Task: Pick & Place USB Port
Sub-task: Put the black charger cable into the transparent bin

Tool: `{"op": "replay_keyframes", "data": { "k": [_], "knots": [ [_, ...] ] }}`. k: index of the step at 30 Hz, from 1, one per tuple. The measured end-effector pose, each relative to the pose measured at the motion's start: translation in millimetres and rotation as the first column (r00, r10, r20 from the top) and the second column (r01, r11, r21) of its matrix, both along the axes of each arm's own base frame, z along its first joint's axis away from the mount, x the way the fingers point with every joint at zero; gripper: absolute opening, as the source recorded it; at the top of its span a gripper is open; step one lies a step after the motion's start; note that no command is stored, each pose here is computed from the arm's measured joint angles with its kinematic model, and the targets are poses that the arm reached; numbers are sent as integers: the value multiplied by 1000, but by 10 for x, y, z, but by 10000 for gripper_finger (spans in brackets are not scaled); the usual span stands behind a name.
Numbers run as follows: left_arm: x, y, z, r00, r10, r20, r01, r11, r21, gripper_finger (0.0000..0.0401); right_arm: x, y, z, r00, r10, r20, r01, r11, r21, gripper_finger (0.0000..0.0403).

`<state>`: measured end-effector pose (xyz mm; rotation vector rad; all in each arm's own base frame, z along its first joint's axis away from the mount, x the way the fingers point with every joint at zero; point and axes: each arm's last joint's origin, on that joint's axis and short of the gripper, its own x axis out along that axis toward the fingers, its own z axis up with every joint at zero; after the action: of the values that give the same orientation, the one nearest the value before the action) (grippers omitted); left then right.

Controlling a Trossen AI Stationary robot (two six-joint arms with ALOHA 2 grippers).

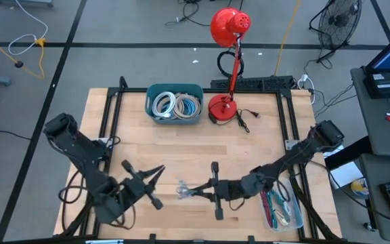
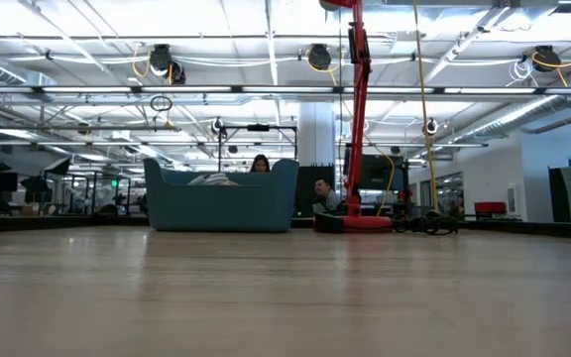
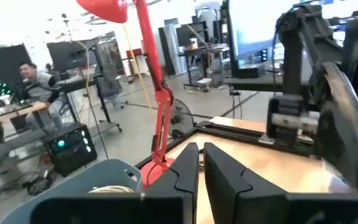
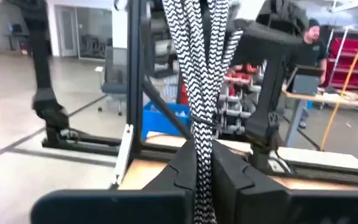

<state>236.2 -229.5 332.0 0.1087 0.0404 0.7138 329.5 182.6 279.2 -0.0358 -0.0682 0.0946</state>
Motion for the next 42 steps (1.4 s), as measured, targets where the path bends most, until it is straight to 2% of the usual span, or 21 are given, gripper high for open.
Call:
{"op": "replay_keyframes", "data": {
  "k": [5, 9, 13, 18, 24, 27, 31, 35, 38, 42],
  "knots": [
    [-108, -30, 70, 1000, -28, -2, 28, 1000, 3, 25, -92, 59, 107, 999, 16, 32, -17, 1000, 23, 10],
    [-129, -51, 67, 999, -42, -10, 42, 999, 11, 25, -178, 133, 106, 998, -58, -5, 58, 997, 42, 14],
    [-154, -59, 83, 999, -48, -4, 48, 999, 4, 26, -317, 219, 101, 986, -149, -74, 153, 986, 64, 13],
    [-174, -86, 76, 998, -59, -9, 59, 998, 10, 26, -595, 372, 4, 951, -205, -232, 244, 957, 158, 12],
    [-190, -102, 74, 998, -67, -10, 67, 998, 11, 26, -1034, 521, -173, 883, -175, -436, 350, 863, 364, 12],
    [-190, -101, 74, 998, -66, -10, 66, 998, 11, 26, -1229, 581, -286, 842, -156, -517, 410, 808, 423, 12],
    [-189, -101, 74, 998, -66, -7, 66, 998, 8, 26, -1482, 590, -414, 769, -158, -619, 513, 729, 452, 11],
    [-200, -110, 74, 997, -71, -6, 71, 997, 7, 26, -1733, 548, -516, 671, -180, -719, 628, 654, 423, 11],
    [-209, -119, 74, 997, -75, -5, 75, 997, 5, 26, -1917, 480, -574, 554, -208, -806, 732, 583, 352, 11],
    [-209, -119, 74, 997, -75, -3, 75, 997, 3, 26, -2110, 416, -616, 363, -219, -906, 850, 475, 227, 11]
  ]
}}
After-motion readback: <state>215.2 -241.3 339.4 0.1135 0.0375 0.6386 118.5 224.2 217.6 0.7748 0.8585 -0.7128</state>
